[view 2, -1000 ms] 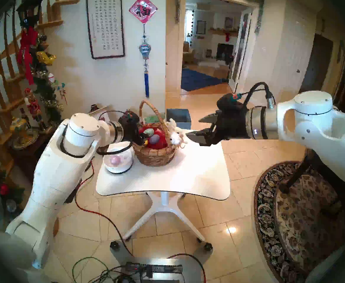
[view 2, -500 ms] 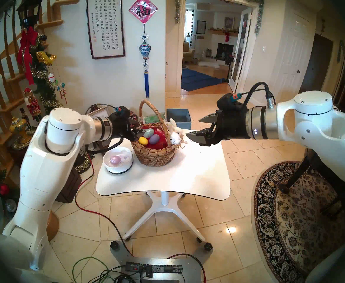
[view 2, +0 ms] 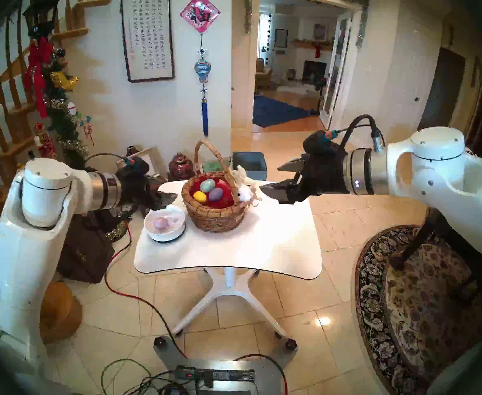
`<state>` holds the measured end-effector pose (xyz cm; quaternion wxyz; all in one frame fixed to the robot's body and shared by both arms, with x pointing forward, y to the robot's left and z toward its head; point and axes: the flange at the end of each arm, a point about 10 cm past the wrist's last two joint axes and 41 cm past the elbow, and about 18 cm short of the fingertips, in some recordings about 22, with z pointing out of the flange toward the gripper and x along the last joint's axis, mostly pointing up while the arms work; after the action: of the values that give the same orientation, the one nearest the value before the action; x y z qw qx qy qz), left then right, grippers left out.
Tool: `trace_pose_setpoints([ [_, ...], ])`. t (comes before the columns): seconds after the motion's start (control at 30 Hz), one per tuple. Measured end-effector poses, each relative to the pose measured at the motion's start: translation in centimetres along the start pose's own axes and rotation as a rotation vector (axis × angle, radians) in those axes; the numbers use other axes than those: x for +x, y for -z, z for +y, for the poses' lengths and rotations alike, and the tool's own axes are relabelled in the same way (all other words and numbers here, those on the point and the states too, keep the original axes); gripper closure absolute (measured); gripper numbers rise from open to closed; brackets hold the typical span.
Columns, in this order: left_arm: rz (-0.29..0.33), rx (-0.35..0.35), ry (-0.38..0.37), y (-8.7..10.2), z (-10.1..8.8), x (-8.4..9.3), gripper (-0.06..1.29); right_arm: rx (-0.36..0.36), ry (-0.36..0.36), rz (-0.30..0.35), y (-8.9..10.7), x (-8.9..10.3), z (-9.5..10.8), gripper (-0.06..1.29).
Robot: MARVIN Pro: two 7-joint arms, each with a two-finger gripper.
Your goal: Put easter egg into basket
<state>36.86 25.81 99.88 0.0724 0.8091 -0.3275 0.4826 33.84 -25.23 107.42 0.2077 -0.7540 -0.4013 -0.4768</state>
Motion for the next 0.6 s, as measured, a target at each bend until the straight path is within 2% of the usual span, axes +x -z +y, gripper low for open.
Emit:
trace_pose_setpoints([
  [0.27,-0.046,0.017,0.019,1.7,-0.2,-2.3,0.22,0.000,0.000,0.000,0.0,0.0,0.0,0.01],
  [0.37,-0.068,0.009,0.028,1.9,0.0,-3.2,0.16,0.000,0.000,0.000,0.0,0.0,0.0,0.01],
  [0.6,-0.100,-0.021,0.050,1.8,0.8,-4.7,0.15,0.000,0.000,0.000,0.0,0.0,0.0,0.01],
])
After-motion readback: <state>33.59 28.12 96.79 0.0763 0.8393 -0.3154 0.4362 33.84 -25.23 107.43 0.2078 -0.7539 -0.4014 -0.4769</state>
